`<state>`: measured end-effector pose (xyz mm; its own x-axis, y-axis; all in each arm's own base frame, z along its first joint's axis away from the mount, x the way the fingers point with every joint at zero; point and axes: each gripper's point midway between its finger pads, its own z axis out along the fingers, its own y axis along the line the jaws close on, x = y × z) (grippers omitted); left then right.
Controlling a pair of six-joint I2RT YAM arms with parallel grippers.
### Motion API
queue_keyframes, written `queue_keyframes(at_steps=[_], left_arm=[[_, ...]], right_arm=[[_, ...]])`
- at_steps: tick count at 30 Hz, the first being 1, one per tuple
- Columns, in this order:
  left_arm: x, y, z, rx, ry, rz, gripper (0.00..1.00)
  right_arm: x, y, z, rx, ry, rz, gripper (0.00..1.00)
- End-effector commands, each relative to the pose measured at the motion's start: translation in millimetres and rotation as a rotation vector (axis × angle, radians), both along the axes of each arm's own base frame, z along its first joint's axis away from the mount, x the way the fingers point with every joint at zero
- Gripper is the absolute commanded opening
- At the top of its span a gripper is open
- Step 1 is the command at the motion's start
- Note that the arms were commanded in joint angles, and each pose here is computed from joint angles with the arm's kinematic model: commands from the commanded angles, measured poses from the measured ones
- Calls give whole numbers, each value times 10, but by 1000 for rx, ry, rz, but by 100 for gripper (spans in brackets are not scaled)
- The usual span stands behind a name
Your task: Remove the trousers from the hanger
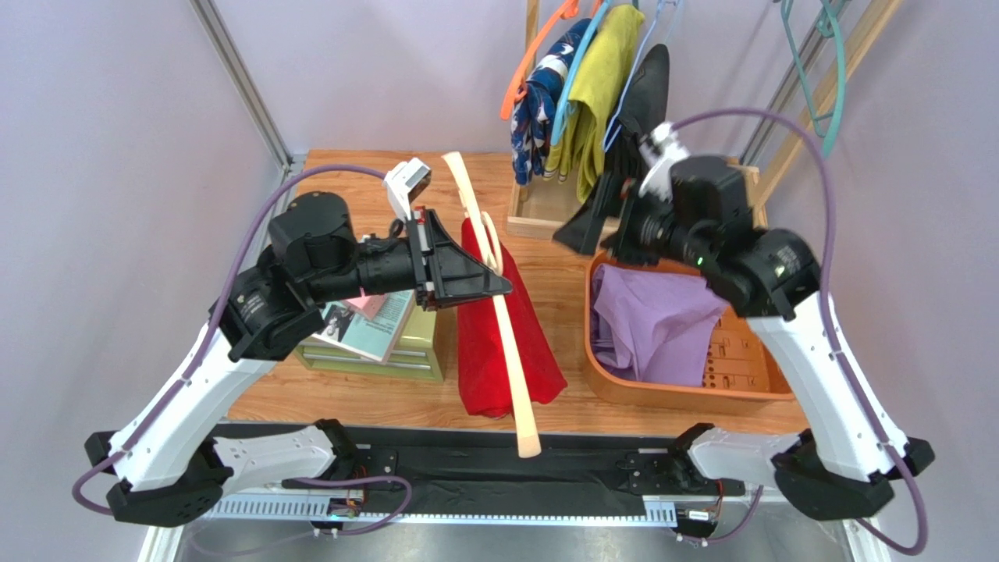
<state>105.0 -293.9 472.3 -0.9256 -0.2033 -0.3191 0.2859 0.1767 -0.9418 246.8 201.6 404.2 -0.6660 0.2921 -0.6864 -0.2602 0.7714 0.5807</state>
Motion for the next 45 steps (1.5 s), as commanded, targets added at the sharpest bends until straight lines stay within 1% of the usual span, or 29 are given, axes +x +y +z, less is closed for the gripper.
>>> queue_keyframes(at_steps=[1,2,3,5,6,8,10,11,12,13,14,15,16,17,18,20,21,23,24,26,28,29,30,34,37,40,41,43,45], left_arm=[[-376,306,804,-282,-118,-110,0],[-393,329,809,-285,-111,-115,0],[-423,367,829,-292,-103,-121,0],[-467,416,848,-296,-95,-126,0],[-490,430,855,-296,-90,-135,0],[-514,446,889,-302,-81,-143,0],[-553,466,927,-310,-75,-155,0],[-559,470,936,-312,-73,-157,0],[-574,470,944,-313,-69,-168,0],[-597,478,964,-317,-65,-178,0],[-592,463,964,-315,-58,-186,0],[-620,468,979,-317,-59,-202,0],[-626,469,985,-317,-55,-206,0],[-623,468,995,-320,-44,-205,0],[-625,478,1003,-323,-43,-201,0],[-631,497,1025,-331,-31,-193,0],[-621,497,1021,-333,-23,-186,0],[-631,522,1033,-340,-19,-177,0],[-626,531,1034,-345,-11,-169,0],[-638,556,1032,-351,-8,-161,0],[-645,579,1007,-353,2,-150,0],[-654,595,1007,-356,2,-146,0],[-634,587,979,-354,11,-138,0],[-669,633,976,-362,18,-132,0],[-679,644,970,-360,19,-130,0],[-682,652,947,-353,20,-125,0],[-681,656,943,-354,20,-122,0],[-669,654,915,-352,27,-116,0],[-647,638,871,-347,37,-111,0]], right_arm=[[-605,45,-446,-152,5,117,96],[-678,21,-502,-178,-5,117,96],[-939,65,-620,-213,-1,196,95],[-1083,9,-704,-274,-34,217,95],[-1288,-22,-792,-310,-41,280,95],[-1390,-127,-813,-336,-78,294,94],[-1587,-126,-868,-365,-111,382,94],[-1614,-132,-848,-371,-148,398,94],[-1756,-77,-849,-386,-190,477,94],[-1798,-45,-846,-402,-226,505,94],[-1789,0,-838,-436,-279,508,95],[-1932,95,-803,-434,-334,580,96],[-1957,144,-792,-463,-397,610,97],[-1909,183,-750,-484,-463,578,99],[-2037,306,-668,-436,-527,614,100],[-2033,369,-678,-459,-646,620,100],[-2104,491,-570,-385,-667,618,100],[-2091,585,-552,-396,-723,600,100],[-2136,684,-464,-348,-736,591,100],[-2145,788,-430,-388,-808,571,100],[-2142,884,-338,-362,-835,509,100],[-2108,923,-333,-411,-879,489,100],[-2107,970,-247,-372,-875,450,100],[-2057,1037,-184,-388,-920,379,99],[-2006,1024,-170,-388,-914,323,93],[-1983,999,-162,-389,-911,308,81],[-1987,998,-157,-385,-911,310,68],[-2015,1031,-143,-368,-922,344,64],[-2050,1063,-100,-334,-928,364,55]])
